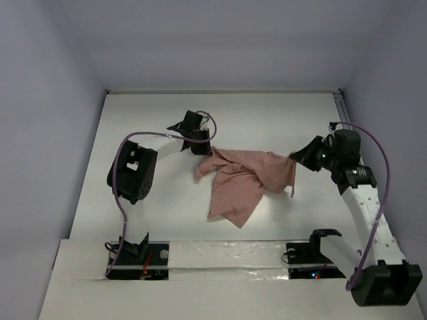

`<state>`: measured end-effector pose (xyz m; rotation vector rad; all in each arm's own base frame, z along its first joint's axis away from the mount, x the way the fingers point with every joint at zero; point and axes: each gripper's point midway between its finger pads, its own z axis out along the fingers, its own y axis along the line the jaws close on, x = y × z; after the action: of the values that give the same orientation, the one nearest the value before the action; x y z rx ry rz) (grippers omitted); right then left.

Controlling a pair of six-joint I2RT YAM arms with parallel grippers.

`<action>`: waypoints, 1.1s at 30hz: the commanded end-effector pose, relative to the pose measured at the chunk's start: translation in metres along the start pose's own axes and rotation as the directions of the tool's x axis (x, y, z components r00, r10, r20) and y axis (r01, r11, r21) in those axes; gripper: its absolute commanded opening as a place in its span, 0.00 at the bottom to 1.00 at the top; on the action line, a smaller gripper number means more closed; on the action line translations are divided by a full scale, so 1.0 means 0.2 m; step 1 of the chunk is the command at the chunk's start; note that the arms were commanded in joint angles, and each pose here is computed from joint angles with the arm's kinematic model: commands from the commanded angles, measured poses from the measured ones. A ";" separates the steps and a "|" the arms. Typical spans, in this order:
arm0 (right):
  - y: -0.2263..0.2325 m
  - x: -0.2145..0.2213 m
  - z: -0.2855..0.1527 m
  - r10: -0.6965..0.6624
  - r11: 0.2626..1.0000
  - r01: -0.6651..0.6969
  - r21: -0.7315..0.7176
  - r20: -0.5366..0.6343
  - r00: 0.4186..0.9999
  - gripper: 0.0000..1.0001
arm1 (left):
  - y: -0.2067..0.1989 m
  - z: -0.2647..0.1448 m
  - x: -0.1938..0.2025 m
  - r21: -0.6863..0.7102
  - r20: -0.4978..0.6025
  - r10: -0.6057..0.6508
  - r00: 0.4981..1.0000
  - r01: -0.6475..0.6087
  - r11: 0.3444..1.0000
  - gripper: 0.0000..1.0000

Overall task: Fold and stack the t-shirts
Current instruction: Flatten the tshirt out

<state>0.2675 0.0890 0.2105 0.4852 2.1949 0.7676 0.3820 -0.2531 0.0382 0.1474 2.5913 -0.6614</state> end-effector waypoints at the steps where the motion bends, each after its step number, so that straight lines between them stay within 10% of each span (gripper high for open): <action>1: 0.36 -0.37 0.03 -0.031 0.970 0.072 -0.231 0.175 0.984 0.00 | -0.20 -0.40 -0.64 0.004 0.354 0.024 0.935 -0.027 1.000 0.00; 4: 0.72 -0.81 -0.03 -0.057 0.918 0.183 -0.352 0.340 0.939 0.00 | -0.39 -0.92 -1.21 -0.015 0.627 0.032 0.778 -0.029 0.999 0.00; 8: 1.19 -1.31 -0.26 -0.083 0.837 0.357 -0.416 0.548 0.833 0.00 | -0.58 -1.81 -1.72 0.030 0.903 -0.014 0.429 -0.029 0.999 0.00; 10: 1.46 -1.46 -0.57 -0.070 0.764 0.459 -0.453 0.650 0.757 0.00 | -0.58 -2.06 -1.78 0.102 0.944 -0.090 0.319 -0.021 0.995 0.00; 15: 1.56 -1.47 -0.63 -0.086 0.730 0.476 -0.490 0.625 0.776 0.00 | -0.44 -2.57 -1.72 0.127 0.988 -0.125 0.085 -0.020 0.992 0.00; 22: 1.06 -0.98 -0.26 -0.070 0.836 0.267 -0.479 0.390 0.918 0.00 | -0.13 -2.19 -1.47 -0.104 0.957 0.077 0.279 0.084 0.991 0.00; 33: -0.02 -0.03 0.32 0.032 0.994 -0.037 -0.102 -0.044 0.999 0.00 | 0.59 -0.97 -0.28 -0.243 0.650 -0.027 0.759 0.241 0.940 0.09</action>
<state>0.3303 0.1168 0.2030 0.4621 2.1477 1.0044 0.3914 -0.0613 0.1462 -0.3177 2.1111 -0.2423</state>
